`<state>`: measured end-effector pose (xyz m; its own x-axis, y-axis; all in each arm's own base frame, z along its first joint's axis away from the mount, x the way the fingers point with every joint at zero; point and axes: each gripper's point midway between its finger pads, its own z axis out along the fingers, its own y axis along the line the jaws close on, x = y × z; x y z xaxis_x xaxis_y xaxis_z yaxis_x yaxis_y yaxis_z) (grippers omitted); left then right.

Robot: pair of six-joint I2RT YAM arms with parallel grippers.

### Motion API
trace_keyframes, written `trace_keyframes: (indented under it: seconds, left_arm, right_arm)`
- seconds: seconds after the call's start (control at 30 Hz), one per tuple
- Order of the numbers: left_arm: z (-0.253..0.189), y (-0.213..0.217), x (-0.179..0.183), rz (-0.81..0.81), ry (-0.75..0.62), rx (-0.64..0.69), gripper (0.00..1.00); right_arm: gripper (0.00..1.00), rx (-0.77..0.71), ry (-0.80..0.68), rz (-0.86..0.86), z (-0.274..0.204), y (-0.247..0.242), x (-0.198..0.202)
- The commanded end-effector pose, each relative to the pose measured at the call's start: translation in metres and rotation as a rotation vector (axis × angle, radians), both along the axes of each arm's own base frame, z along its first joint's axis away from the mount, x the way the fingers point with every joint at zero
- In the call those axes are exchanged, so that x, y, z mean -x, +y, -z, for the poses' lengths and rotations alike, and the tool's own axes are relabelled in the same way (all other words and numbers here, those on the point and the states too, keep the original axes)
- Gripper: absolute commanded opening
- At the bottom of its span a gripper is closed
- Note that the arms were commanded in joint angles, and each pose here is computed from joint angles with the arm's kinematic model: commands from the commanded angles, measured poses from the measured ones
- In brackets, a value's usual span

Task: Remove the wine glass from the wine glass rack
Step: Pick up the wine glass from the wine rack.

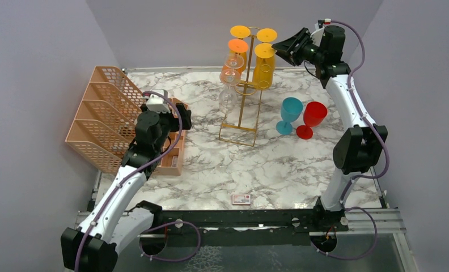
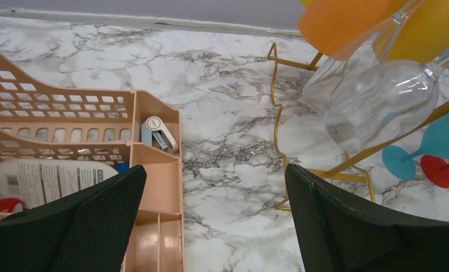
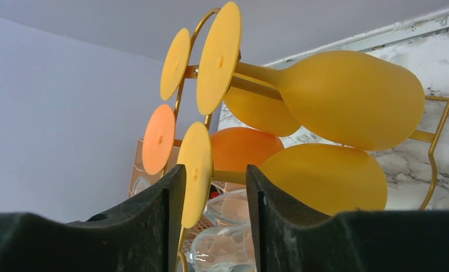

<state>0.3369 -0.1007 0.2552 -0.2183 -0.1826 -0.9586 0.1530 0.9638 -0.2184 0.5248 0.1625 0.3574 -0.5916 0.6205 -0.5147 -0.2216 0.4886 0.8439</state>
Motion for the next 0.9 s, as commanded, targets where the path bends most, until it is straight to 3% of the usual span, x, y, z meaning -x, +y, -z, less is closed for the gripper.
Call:
trace_keyframes:
  seconds: [0.0,0.17,0.47,0.53,0.7,0.8,0.87]
  left_arm:
    - [-0.004,0.013,0.012,-0.042,-0.05,0.006,0.99]
    - [-0.003,0.018,0.012,-0.072,-0.045,0.011,0.99]
    - [0.008,0.013,0.009,-0.063,0.015,0.014,0.99]
    - [0.011,0.01,0.01,-0.053,0.013,0.04,0.99]
    - [0.021,-0.001,0.01,-0.015,0.026,0.103,0.99]
    - [0.019,-0.006,0.007,0.006,0.03,0.101,0.99]
    - [0.012,-0.009,0.004,0.035,0.023,0.066,0.99]
  right_arm:
    - [0.44,-0.001,0.014,-0.036,-0.004,0.003,0.001]
    - [0.3,-0.007,0.027,-0.059,-0.001,0.007,0.002]
    - [0.29,-0.011,0.023,-0.099,-0.006,0.016,0.01]
    - [0.22,-0.005,0.028,-0.093,-0.007,0.016,0.011]
    - [0.21,-0.002,0.033,-0.072,-0.009,0.014,0.012]
    - [0.11,-0.004,0.034,-0.078,-0.01,0.014,0.013]
    - [0.1,-0.01,0.036,-0.084,-0.012,0.015,0.013]
